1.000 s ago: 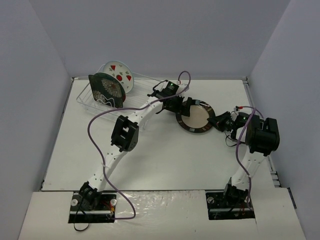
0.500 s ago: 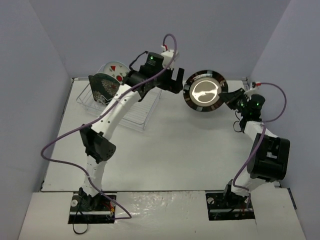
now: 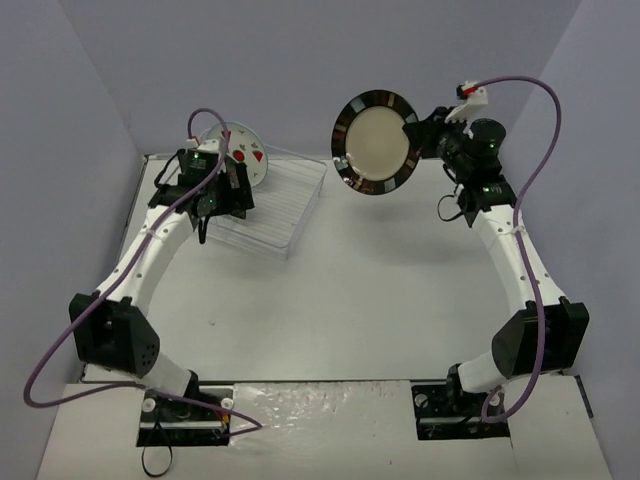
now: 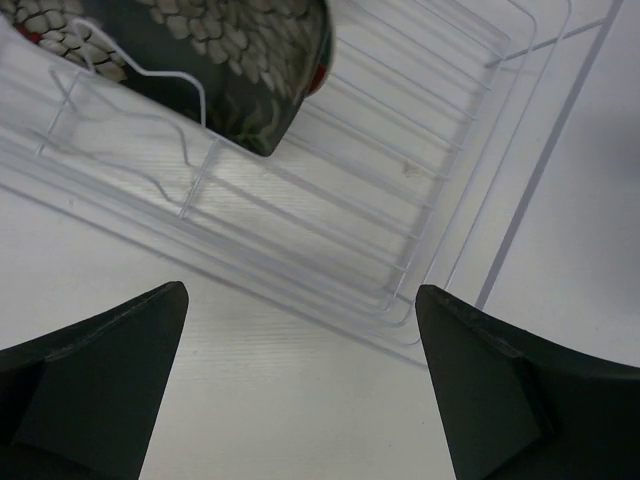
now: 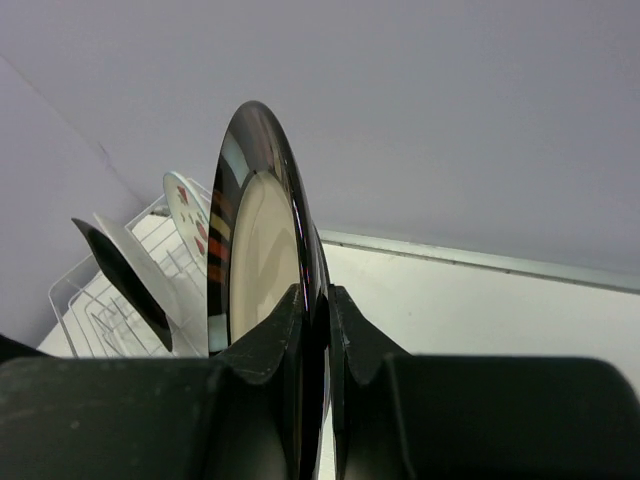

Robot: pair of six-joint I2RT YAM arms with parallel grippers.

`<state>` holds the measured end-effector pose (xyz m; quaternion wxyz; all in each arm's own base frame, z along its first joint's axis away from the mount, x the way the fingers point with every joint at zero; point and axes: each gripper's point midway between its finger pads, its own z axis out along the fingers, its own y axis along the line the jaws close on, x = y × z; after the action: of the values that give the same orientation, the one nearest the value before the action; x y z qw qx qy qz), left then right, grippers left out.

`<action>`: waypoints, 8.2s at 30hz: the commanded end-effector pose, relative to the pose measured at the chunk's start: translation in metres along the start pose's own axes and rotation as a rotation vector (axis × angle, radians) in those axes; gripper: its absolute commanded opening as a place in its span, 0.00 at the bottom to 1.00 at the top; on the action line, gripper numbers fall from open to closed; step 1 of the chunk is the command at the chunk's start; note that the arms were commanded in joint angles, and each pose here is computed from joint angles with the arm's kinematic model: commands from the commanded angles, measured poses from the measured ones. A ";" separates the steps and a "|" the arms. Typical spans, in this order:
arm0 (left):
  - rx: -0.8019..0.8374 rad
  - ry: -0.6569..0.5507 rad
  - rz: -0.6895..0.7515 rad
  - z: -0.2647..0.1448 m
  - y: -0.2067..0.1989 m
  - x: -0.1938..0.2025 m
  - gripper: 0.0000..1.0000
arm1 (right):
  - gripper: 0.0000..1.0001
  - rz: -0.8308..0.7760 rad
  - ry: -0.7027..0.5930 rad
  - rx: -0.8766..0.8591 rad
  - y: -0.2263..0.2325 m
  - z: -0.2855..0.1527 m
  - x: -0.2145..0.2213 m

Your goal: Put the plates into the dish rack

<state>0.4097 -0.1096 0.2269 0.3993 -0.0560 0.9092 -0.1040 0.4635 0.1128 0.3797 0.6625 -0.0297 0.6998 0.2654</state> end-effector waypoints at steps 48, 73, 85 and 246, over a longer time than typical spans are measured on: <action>0.720 -0.270 0.033 -0.034 -0.114 -0.073 0.97 | 0.00 0.115 0.087 -0.565 0.163 0.067 0.003; 1.019 -0.398 0.073 -0.068 -0.134 -0.101 0.00 | 0.02 0.155 0.236 -0.866 0.174 0.029 0.060; 1.019 -0.356 0.099 -0.067 -0.139 -0.110 0.00 | 0.37 0.160 0.326 -1.184 0.198 -0.008 0.086; -0.549 -0.190 -0.403 -0.119 0.144 0.032 0.97 | 0.65 -0.443 -0.336 -0.422 0.328 0.200 0.140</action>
<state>0.2917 0.0358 0.2249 0.3913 -0.3465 0.8494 0.0732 0.4922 0.5402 0.2850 0.7377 -0.3388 0.5322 0.2401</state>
